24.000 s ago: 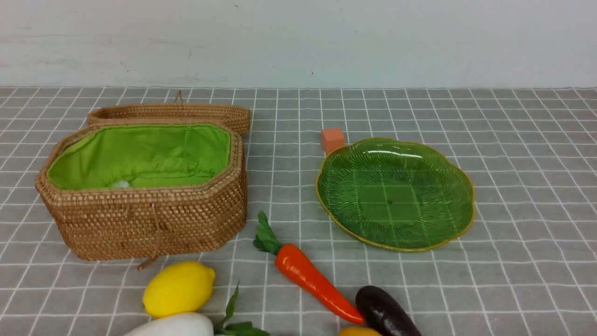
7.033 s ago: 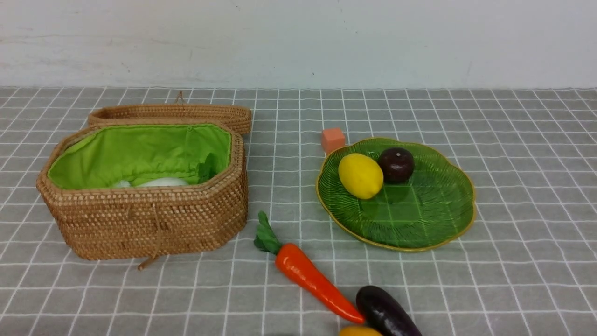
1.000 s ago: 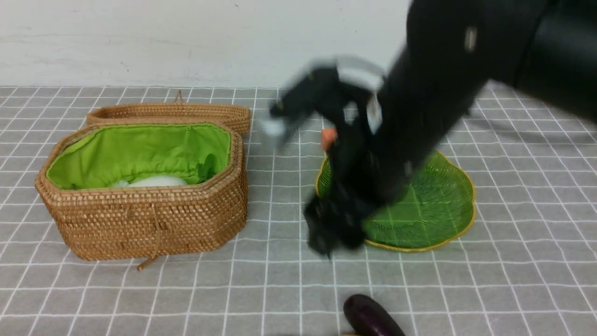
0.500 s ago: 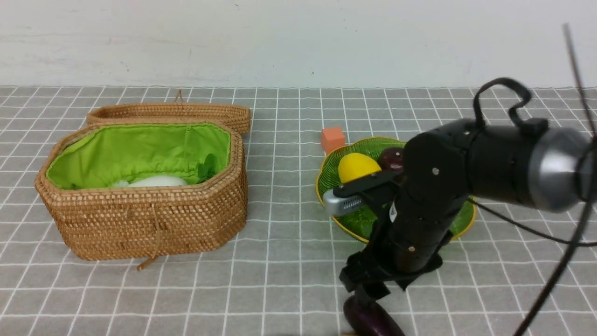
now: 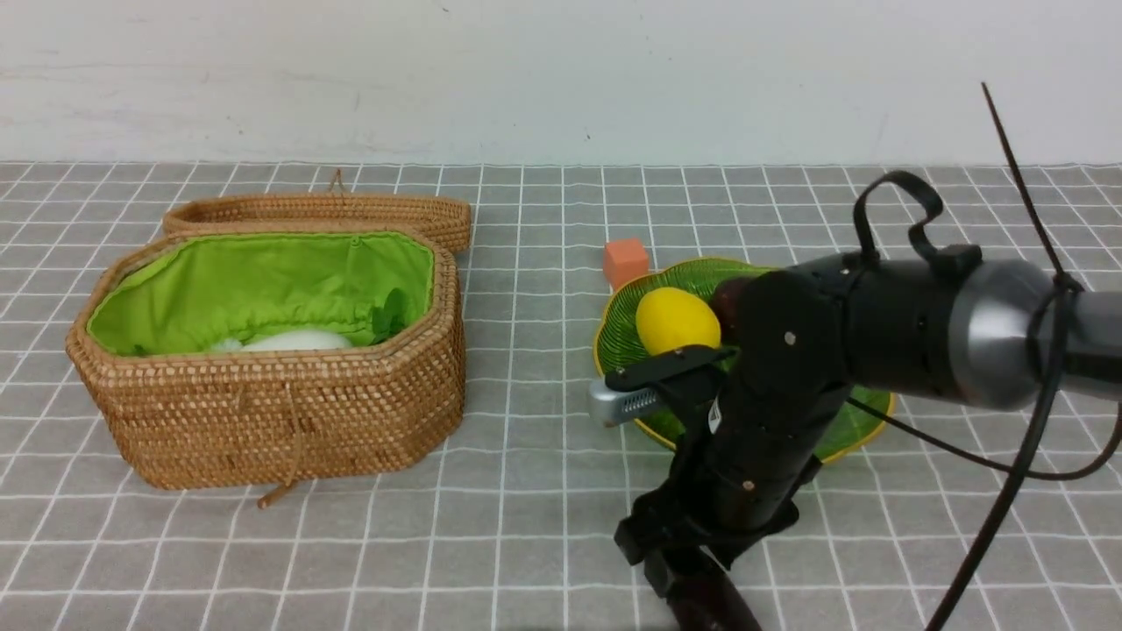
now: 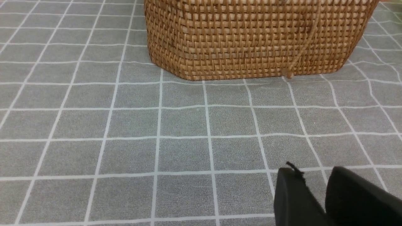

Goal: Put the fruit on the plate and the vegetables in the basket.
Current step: Grab an eggplant with your right arm and place it in the basket on the left.

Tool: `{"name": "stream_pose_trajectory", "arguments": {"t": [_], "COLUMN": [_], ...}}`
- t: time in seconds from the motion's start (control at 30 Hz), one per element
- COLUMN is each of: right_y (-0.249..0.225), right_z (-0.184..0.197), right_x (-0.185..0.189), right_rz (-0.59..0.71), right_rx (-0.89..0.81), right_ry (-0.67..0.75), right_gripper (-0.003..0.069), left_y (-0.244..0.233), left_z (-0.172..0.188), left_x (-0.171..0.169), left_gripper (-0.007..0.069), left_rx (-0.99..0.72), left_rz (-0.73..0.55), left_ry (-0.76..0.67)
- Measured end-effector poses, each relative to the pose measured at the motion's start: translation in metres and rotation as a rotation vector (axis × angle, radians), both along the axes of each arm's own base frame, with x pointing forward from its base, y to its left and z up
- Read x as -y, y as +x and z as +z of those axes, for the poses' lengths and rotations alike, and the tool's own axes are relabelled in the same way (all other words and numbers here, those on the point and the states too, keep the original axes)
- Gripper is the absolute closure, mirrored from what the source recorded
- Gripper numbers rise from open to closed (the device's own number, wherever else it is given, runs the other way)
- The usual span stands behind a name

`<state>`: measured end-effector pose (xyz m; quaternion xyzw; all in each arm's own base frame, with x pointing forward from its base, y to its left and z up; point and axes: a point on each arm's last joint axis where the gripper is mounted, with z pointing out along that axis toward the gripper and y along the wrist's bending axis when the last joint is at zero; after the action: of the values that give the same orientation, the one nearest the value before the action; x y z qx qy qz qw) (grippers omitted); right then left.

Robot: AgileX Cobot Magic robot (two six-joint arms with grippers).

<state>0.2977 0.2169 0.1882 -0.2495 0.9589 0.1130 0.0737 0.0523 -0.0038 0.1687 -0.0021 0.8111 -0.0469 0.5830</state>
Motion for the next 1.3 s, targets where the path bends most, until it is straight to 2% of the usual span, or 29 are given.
{"name": "stream_pose_trajectory", "arguments": {"t": [0.23,0.47,0.7,0.8,0.93,1.1,1.2,1.3], "right_y": [-0.003,-0.006,-0.006,-0.003,0.012,0.039,0.055,0.062], "right_z": [0.011,-0.014,-0.022,-0.017,0.007,0.062,0.118,0.156], "right_x": [0.002,0.003,0.003,0.002,-0.006,-0.021,-0.037,-0.053], "right_rz": [0.007,0.01,0.012,0.023,0.05,0.11,0.157,0.216], "right_rx": [-0.001,-0.087,-0.107,-0.099,-0.034,0.146,0.353,0.54], "right_ry": [0.004,-0.047,-0.064,-0.067,-0.058,0.01,0.164,0.357], "right_gripper": [0.0183,0.0183,0.0258,0.0258,0.0258,0.0258,0.0258,0.0258], "left_y": [0.0,0.0,0.0,0.0,0.0,0.0,0.0,0.0], "left_z": [0.0,0.0,0.0,0.0,0.0,0.0,0.0,0.0], "left_x": [0.0,0.0,0.0,0.0,0.0,0.0,0.0,0.0], "left_gripper": [0.046,0.046,0.0459,0.0459,0.0459,0.0459,0.0454,0.0449], "left_rx": [0.0,0.0,0.0,0.0,0.0,0.0,0.0,0.0], "left_rz": [0.0,0.0,0.0,0.0,0.0,0.0,0.0,0.0], "left_ry": [0.0,0.0,0.0,0.0,0.0,0.0,0.0,0.0]}}
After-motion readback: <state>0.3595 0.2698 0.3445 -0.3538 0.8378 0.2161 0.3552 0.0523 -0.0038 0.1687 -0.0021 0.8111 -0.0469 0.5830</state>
